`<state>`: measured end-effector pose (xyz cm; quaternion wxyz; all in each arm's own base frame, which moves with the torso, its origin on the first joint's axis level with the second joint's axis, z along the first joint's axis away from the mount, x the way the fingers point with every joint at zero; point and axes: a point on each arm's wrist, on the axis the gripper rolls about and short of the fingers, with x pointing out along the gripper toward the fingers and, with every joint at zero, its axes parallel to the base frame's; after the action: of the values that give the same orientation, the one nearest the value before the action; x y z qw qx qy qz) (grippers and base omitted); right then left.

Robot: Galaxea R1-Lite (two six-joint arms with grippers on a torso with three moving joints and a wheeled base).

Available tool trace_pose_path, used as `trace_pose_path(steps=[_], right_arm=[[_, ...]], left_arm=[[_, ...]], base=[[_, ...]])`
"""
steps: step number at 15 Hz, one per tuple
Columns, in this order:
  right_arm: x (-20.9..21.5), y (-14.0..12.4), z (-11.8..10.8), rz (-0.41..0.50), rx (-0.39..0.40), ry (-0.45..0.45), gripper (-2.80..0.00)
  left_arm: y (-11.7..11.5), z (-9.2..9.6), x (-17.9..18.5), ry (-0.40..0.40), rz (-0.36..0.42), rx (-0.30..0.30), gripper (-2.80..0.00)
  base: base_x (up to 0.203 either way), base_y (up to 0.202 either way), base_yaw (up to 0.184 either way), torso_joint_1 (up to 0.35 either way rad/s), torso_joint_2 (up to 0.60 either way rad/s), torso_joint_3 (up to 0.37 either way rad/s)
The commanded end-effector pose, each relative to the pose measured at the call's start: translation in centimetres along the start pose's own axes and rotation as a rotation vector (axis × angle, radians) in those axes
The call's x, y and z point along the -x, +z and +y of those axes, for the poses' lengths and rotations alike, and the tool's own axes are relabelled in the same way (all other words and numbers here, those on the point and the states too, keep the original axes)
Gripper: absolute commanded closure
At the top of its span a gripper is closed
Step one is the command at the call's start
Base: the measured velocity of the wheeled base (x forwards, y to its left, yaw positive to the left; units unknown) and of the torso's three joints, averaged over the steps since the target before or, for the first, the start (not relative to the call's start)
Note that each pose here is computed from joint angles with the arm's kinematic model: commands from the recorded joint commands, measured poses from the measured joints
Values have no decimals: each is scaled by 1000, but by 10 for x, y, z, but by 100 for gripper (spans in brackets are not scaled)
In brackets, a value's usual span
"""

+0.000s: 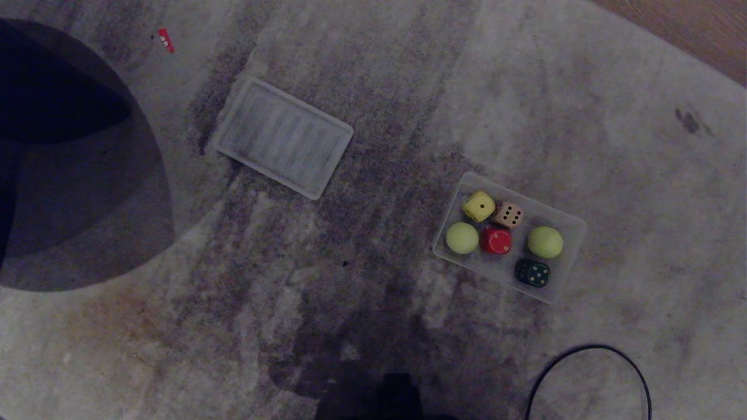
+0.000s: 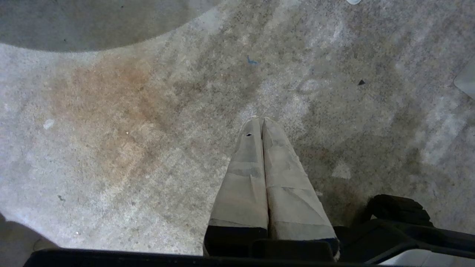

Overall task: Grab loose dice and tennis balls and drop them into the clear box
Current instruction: Close the lid

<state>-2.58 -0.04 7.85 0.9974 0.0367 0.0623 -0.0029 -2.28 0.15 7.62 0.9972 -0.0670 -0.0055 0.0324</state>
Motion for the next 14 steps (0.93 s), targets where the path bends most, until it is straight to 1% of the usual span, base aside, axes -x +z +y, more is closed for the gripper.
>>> trace_pose_path(steps=[1,5,14], right_arm=[[2,-2,0,-28,-6,0,0],[2,-3,0,-26,55,10,0],[2,-3,0,-26,55,8,0]], left_arm=[[0,0,0,1,2,1,0],[0,0,0,1,2,1,0],[0,0,0,1,2,4,0]], base=[[0,0,0,0,0,0],[0,0,0,0,0,0],[0,0,0,0,0,0]])
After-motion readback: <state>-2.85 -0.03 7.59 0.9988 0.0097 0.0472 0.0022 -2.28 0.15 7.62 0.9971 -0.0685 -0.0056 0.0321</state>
